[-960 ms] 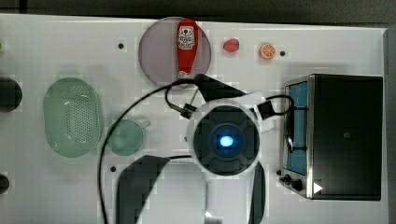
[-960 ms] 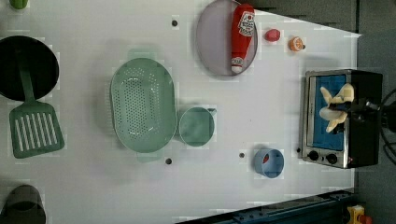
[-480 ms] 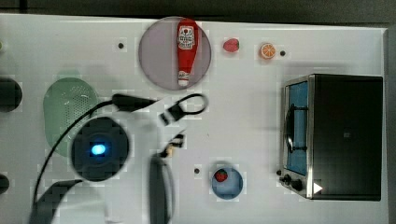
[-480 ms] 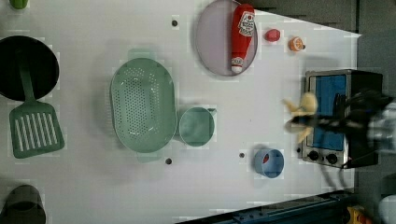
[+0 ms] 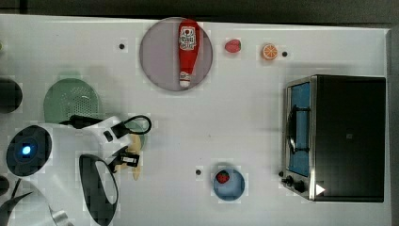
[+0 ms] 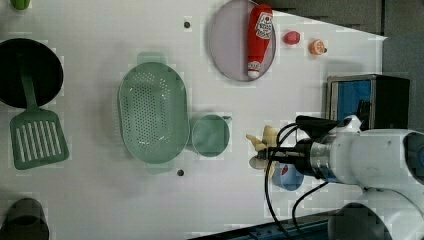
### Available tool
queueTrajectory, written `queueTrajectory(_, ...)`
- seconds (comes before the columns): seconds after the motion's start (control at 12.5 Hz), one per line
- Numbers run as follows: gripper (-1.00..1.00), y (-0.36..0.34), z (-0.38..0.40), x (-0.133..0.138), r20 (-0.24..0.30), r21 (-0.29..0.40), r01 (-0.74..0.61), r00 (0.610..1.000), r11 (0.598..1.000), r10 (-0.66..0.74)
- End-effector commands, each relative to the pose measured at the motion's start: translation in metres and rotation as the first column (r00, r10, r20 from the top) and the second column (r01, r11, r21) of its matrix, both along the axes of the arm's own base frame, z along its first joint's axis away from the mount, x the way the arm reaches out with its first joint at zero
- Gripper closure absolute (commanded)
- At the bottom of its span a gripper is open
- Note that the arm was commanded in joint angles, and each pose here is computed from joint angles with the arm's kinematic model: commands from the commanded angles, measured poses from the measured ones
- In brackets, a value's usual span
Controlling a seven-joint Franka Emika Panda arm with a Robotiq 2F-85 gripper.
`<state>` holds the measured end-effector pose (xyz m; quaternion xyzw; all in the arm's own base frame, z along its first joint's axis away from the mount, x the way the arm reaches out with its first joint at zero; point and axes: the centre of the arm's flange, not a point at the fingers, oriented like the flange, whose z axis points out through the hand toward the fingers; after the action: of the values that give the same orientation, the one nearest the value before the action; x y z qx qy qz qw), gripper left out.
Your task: Pick Banana and place it in mug.
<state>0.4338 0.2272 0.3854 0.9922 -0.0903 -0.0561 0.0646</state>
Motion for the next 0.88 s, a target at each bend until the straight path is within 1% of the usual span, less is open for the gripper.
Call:
queueTrajectory(0.08,0.42,0.019,-0.012,0.014,0.064,0.073,0.159,0.984,0.984,-0.164)
queueTrajectory(0.24,0.42,0.022,-0.041,0.017,0.062,0.108,0.178,0.981,0.978,-0.185)
queueTrajectory(0.4,0.42,0.022,-0.067,0.018,0.045,0.126,0.180,0.981,0.976,-0.187)
queueTrajectory(0.56,0.42,0.021,-0.085,0.020,0.022,0.133,0.218,0.975,0.967,-0.222)
queueTrajectory(0.64,0.36,0.018,-0.092,0.021,0.011,0.124,0.260,0.965,0.958,-0.264)
queueTrajectory(0.72,0.17,0.017,-0.099,0.020,0.003,0.115,0.291,0.956,0.950,-0.293)
queueTrajectory(0.88,-0.30,0.017,-0.112,0.017,-0.006,0.103,0.304,0.952,0.947,-0.305)
